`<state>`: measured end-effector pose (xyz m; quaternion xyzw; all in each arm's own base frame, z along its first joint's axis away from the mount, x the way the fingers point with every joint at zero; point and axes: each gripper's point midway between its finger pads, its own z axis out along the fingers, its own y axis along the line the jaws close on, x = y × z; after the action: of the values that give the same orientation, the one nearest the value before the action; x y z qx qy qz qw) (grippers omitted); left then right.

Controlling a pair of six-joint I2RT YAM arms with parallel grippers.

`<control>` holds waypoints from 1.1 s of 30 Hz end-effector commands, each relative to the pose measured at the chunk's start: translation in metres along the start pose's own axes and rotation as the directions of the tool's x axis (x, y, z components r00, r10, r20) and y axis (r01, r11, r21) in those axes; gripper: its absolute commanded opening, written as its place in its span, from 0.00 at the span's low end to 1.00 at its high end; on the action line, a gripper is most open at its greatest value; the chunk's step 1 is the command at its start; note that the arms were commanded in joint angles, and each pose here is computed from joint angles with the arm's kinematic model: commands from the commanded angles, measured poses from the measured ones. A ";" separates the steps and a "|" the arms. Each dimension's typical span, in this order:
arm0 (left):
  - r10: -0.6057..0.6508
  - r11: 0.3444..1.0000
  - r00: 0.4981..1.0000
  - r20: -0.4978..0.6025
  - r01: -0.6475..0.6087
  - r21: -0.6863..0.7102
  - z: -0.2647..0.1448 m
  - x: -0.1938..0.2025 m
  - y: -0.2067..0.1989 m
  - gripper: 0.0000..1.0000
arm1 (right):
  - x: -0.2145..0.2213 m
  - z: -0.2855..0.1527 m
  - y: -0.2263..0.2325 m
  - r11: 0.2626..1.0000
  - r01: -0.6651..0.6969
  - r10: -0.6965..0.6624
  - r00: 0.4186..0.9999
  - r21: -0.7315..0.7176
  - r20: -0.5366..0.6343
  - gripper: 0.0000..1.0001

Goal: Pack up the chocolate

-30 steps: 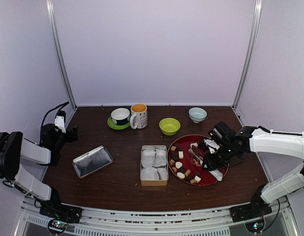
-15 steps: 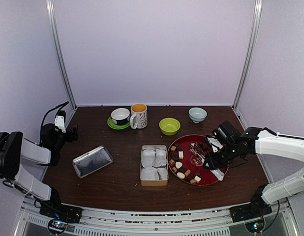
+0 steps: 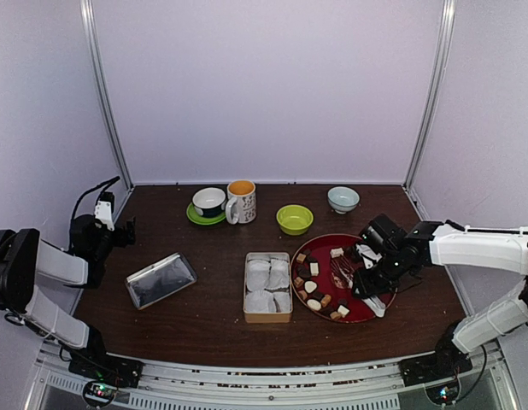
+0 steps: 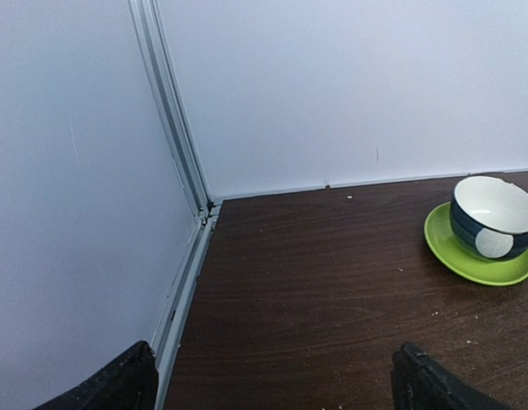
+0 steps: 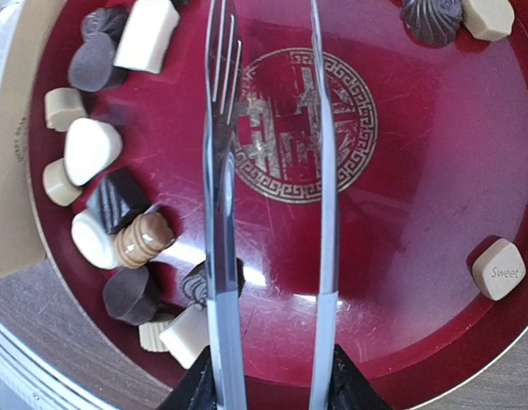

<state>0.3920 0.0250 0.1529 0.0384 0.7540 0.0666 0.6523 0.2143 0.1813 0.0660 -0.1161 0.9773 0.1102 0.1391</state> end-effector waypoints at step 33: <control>0.012 1.000 0.999 0.051 -0.012 -0.007 -0.001 -0.011 0.003 0.98 | -0.065 0.022 -0.017 0.994 -0.054 0.047 0.996 0.092 0.072 0.47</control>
<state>0.3919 0.0249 0.1528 0.0388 0.7541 0.0664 0.6522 0.2705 0.1760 0.0517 -0.0712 0.9828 0.0656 0.1572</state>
